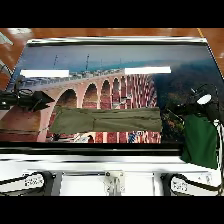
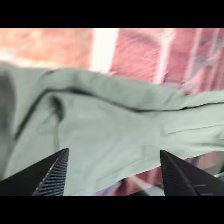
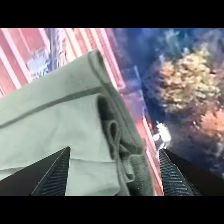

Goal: Fold the shirts.

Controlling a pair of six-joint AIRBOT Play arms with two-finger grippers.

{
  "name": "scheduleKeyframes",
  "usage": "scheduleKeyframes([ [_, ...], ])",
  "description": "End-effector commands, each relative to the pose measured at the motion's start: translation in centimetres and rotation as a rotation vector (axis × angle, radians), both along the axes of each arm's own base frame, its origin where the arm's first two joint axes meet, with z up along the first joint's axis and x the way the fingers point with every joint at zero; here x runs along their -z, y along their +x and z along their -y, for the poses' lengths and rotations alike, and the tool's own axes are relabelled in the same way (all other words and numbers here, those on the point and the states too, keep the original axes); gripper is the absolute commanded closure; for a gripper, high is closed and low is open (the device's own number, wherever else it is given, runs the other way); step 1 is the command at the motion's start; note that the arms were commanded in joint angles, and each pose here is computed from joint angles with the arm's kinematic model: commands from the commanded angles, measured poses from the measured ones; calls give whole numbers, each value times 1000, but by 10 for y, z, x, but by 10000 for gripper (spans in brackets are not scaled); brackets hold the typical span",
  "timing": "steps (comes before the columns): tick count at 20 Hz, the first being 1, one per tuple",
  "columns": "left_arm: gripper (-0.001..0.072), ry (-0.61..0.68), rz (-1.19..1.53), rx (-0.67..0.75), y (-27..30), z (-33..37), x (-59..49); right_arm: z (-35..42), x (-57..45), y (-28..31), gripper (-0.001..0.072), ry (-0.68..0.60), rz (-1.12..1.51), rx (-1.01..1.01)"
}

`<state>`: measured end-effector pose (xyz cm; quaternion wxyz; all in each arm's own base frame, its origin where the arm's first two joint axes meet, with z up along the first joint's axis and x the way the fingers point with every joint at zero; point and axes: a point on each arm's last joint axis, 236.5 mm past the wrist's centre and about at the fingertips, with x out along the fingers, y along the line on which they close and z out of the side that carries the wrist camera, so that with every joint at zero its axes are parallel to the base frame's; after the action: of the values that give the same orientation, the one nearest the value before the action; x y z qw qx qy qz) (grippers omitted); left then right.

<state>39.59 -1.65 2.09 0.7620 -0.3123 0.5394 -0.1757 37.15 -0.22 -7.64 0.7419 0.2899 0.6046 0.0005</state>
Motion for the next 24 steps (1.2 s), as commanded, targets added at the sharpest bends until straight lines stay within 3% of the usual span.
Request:
scheduleKeyframes([
  [1, 53, -66, 85, -15, 11, 11, -37, -25, 13, -10, 32, 156, -77, -15],
  [7, 55, -112, 92, 23, 7, 28, -49, -62, 48, -14, 34, 189, -154, -71],
  [8, 55, -115, 88, 37, 5, 33, -49, -64, 48, -9, 72, 184, -137, -63],
  [9, 55, -118, 85, 49, 4, 37, -49, -65, 48, -7, 218, 180, -129, -63],
  [10, 56, -118, 84, 62, 3, 42, -49, -66, 48, -8, 483, 181, -131, -67],
  [11, 55, -117, 86, 73, 3, 47, -49, -68, 47, -10, 633, 188, -138, -73],
  [13, 62, -111, 94, 100, 4, 62, -48, -76, 35, -14, 644, 219, -128, -115],
  [14, 112, -107, 100, 116, 5, 71, -48, -78, 25, -13, 644, 220, -105, -127],
  [16, 351, -103, 106, 172, 3, 98, -46, -77, -10, -6, 644, 200, -13, -143],
  [17, 522, -101, 108, 211, 0, 117, -44, -77, -33, -4, 644, 186, 47, -151],
  [18, 638, -98, 112, 249, -2, 136, -41, -77, -56, -1, 644, 175, 107, -149],
  [24, 661, -49, 108, 426, -21, 255, 11, -101, -172, -48, 644, 219, 273, -167],
])
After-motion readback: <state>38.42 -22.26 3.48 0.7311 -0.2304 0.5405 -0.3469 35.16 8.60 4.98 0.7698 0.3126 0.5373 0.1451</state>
